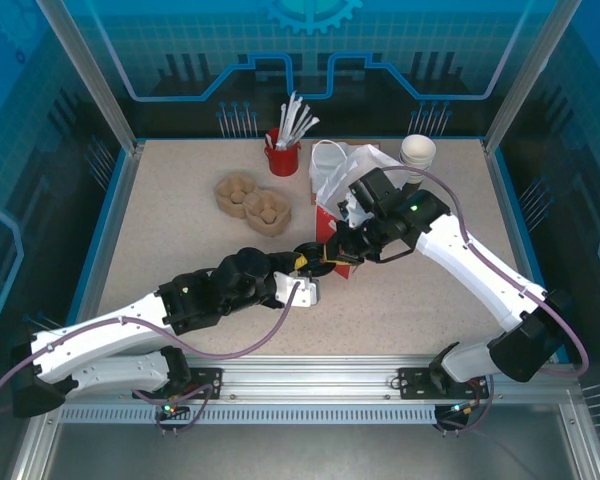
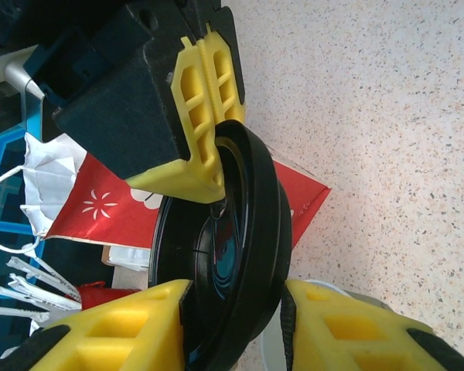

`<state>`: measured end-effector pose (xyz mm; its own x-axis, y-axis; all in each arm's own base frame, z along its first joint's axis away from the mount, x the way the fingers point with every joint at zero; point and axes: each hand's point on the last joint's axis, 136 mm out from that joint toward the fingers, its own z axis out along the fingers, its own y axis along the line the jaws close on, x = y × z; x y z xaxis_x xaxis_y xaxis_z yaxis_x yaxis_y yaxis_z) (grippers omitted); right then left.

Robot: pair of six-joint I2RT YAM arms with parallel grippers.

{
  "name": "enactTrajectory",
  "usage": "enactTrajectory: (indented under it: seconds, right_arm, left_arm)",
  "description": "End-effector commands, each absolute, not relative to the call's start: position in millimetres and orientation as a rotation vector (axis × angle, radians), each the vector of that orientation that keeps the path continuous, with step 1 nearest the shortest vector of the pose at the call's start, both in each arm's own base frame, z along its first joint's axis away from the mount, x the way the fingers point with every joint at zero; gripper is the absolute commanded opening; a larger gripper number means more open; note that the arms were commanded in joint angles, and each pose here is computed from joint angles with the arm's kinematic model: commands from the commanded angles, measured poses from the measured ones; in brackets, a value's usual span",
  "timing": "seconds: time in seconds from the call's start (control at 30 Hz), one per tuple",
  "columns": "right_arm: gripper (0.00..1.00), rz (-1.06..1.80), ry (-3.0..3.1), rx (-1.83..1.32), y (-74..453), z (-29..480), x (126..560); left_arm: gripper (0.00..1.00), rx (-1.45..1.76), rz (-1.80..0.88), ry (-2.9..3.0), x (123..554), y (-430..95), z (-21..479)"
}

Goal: Pack the takeout coffee

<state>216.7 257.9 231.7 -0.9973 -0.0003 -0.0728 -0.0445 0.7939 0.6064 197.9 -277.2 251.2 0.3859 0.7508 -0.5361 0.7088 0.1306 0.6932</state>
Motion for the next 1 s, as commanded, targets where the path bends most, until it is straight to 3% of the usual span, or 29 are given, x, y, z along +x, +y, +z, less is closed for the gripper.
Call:
enactTrajectory:
  seconds: [0.0, 0.17, 0.63, 0.97]
  right_arm:
    - [0.00, 0.999, 2.974, -0.073, 255.7, 232.4, 203.8]
    - [0.00, 0.996, 2.974, -0.074, 255.7, 232.0, 204.1]
    - [0.00, 1.059, 2.966, -0.088, 260.5, 236.4, 200.2]
    - [0.00, 1.145, 2.957, -0.103, 267.3, 242.8, 195.7]
  left_arm:
    - [0.36, 1.547, 0.105, 1.312, 203.9, -271.4, 274.3]
    - [0.44, 1.558, 0.091, 1.308, 199.6, -268.7, 274.7]
    - [0.32, 1.533, 0.142, 1.301, 207.3, -268.1, 269.2]
    - [0.30, 1.552, 0.122, 1.288, 207.1, -275.8, 262.4]
